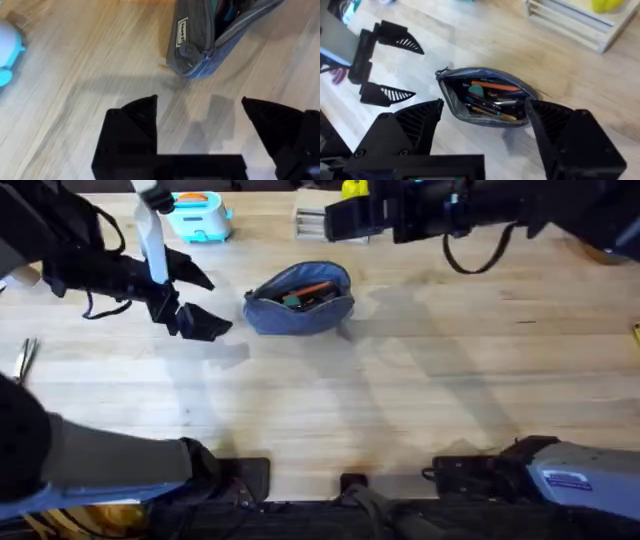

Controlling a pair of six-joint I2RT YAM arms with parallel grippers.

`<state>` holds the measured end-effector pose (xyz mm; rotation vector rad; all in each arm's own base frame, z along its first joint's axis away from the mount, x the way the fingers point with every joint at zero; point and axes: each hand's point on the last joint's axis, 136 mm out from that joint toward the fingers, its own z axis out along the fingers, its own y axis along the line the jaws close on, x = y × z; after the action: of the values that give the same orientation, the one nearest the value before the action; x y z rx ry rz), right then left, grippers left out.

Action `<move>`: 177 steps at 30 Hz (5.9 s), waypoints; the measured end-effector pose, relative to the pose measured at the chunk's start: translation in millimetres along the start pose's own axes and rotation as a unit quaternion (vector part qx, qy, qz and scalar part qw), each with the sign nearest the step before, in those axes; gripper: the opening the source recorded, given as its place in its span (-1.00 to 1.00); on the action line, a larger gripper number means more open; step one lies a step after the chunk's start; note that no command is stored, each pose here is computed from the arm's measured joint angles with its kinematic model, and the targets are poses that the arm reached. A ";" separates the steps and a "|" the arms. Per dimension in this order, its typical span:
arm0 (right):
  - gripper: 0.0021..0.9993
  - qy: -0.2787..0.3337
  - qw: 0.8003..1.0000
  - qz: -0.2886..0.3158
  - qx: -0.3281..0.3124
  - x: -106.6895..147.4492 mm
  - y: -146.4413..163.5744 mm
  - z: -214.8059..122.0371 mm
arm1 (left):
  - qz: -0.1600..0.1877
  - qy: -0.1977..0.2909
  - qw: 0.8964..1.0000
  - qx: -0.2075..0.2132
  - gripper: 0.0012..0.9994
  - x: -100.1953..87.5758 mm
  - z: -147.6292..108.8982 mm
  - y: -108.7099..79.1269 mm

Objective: Unzip the bag, pick up the pens from the table one at a time and place them inside, then zip the bag closed.

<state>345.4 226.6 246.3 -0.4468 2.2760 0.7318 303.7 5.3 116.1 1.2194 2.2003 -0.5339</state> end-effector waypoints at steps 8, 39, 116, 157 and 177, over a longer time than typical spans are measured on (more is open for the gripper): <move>1.00 0.052 0.998 -0.031 -0.020 -6.7 29.7 23.8 | 0.017 -0.029 0.997 0.064 0.99 17.8 25.5 -3.7; 1.00 0.110 0.989 -0.067 -0.079 12.0 97.3 145.9 | 0.032 -0.042 0.996 0.071 0.99 25.0 34.0 0.8; -0.57 0.193 0.978 -0.011 -0.080 81.9 108.1 205.2 | 0.006 -0.084 0.996 0.041 0.99 38.8 26.8 20.7; -0.94 0.185 0.970 -0.045 -0.151 62.4 87.6 195.2 | 0.043 -0.129 0.988 0.070 0.99 1.4 42.9 8.6; -0.95 0.185 0.970 -0.044 -0.151 62.3 87.5 195.2 | 0.079 -0.145 0.980 0.114 0.89 -21.2 71.9 -8.3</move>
<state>358.2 408.4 118.0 -0.8864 2.4708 1.0239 325.8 -54.3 75.5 1.3252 1.8185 -0.8571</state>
